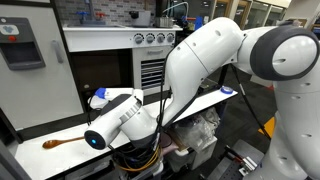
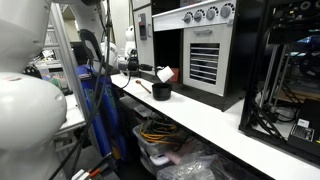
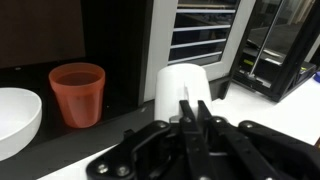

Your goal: Pour the contents of the white mug into the black bowl

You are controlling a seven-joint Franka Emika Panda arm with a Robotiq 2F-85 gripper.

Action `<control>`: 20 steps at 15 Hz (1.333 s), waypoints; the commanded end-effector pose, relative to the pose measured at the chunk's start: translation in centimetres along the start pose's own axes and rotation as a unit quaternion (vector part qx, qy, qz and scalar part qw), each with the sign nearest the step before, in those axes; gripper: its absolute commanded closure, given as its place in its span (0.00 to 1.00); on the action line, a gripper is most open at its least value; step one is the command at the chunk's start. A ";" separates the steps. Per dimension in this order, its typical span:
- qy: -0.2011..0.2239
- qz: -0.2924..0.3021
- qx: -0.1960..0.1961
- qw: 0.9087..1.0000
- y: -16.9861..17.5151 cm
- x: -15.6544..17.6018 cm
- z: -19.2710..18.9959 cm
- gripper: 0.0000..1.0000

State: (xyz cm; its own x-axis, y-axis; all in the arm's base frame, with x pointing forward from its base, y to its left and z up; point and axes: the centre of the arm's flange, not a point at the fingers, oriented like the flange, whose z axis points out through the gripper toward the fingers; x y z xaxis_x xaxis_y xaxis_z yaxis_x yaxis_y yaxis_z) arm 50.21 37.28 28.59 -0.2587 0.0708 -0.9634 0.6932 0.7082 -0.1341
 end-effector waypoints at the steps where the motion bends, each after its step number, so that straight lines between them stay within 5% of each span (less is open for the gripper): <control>1: -0.036 -0.012 -0.003 0.999 -0.5 0.6 -0.2 0.98; 20: -0.096 -0.035 -0.013 0.995 -0.9 1.7 -0.5 0.98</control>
State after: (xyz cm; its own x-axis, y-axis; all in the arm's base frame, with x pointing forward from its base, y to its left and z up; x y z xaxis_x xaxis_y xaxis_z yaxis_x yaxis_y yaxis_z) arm 49.01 37.00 27.59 -0.1911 -0.0855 -0.9778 0.6572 0.7288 -0.1922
